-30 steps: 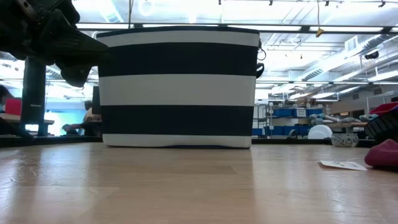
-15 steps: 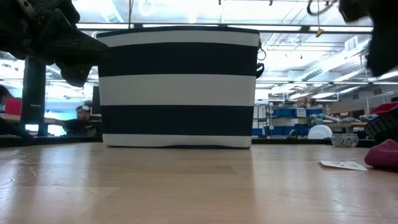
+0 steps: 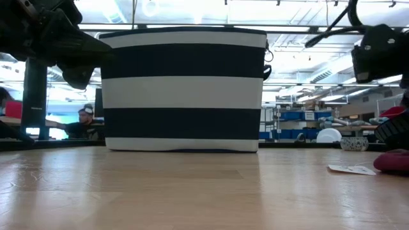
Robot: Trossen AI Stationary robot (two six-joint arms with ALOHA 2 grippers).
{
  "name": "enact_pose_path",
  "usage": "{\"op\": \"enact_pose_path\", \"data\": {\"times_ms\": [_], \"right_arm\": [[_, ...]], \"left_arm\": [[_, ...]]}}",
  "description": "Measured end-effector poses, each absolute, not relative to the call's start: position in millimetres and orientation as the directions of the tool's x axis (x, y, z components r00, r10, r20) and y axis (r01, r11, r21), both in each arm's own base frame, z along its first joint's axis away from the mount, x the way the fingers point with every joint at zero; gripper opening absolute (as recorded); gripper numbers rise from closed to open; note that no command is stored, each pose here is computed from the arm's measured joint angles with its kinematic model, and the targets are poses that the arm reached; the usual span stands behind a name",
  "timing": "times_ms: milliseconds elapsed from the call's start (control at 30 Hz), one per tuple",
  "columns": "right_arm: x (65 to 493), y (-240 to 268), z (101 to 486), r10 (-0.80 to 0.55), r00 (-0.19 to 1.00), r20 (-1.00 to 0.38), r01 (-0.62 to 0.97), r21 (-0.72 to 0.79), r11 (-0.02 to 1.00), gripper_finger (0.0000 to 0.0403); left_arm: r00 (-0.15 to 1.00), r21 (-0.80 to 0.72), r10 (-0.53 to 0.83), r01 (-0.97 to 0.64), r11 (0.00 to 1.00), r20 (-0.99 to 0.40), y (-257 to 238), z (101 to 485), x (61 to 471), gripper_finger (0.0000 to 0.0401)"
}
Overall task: Sort clothes
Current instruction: Put the red sock into the bin
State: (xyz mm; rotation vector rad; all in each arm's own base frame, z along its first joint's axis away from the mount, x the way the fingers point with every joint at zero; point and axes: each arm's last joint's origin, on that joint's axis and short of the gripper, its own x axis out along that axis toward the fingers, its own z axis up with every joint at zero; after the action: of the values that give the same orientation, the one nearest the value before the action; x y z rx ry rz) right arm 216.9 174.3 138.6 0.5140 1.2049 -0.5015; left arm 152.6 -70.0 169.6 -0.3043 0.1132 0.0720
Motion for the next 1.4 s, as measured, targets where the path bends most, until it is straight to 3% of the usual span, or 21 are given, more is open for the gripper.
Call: {"op": "enact_pose_path", "data": {"times_ms": [67, 200, 400, 600, 1033, 1233, 1400], "right_arm": [[221, 176, 136, -0.074, 0.275, -0.959, 0.605, 0.113, 0.788, 0.0098], [223, 176, 151, -0.087, 0.287, -0.954, 0.558, 0.092, 0.825, 0.0015], [224, 159, 217, -0.222, 0.287, -0.932, 0.569, -0.021, 0.822, 0.0005], [237, 134, 297, -0.357, 0.394, -0.847, 0.535, -0.104, 0.838, 0.0003], [283, 28, 447, -0.567, 0.678, -0.467, 0.513, -0.252, 0.821, 0.0002], [294, -26, 478, -0.598, 0.748, -0.288, 0.557, -0.217, 0.802, 0.0003], [309, -62, 457, -0.559, 0.722, -0.407, 0.555, -0.141, 0.82, 0.0004]], "left_arm": [[0.991, -0.296, 0.053, -0.087, 0.951, -0.122, -70, 170, 153, 0.0103], [0.991, -0.296, 0.053, -0.087, 0.951, -0.121, -70, 170, 153, 0.0103], [0.992, -0.299, 0.053, -0.086, 0.95, -0.117, -70, 170, 153, 0.0103], [0.993, -0.3, 0.053, -0.084, 0.95, -0.11, -70, 171, 153, 0.0103], [0.993, -0.298, 0.053, -0.083, 0.951, -0.11, -70, 171, 153, 0.0103], [0.992, -0.295, 0.053, -0.084, 0.952, -0.111, -70, 171, 153, 0.0103], [0.992, -0.289, 0.053, -0.084, 0.954, -0.114, -70, 170, 153, 0.0103]]}}
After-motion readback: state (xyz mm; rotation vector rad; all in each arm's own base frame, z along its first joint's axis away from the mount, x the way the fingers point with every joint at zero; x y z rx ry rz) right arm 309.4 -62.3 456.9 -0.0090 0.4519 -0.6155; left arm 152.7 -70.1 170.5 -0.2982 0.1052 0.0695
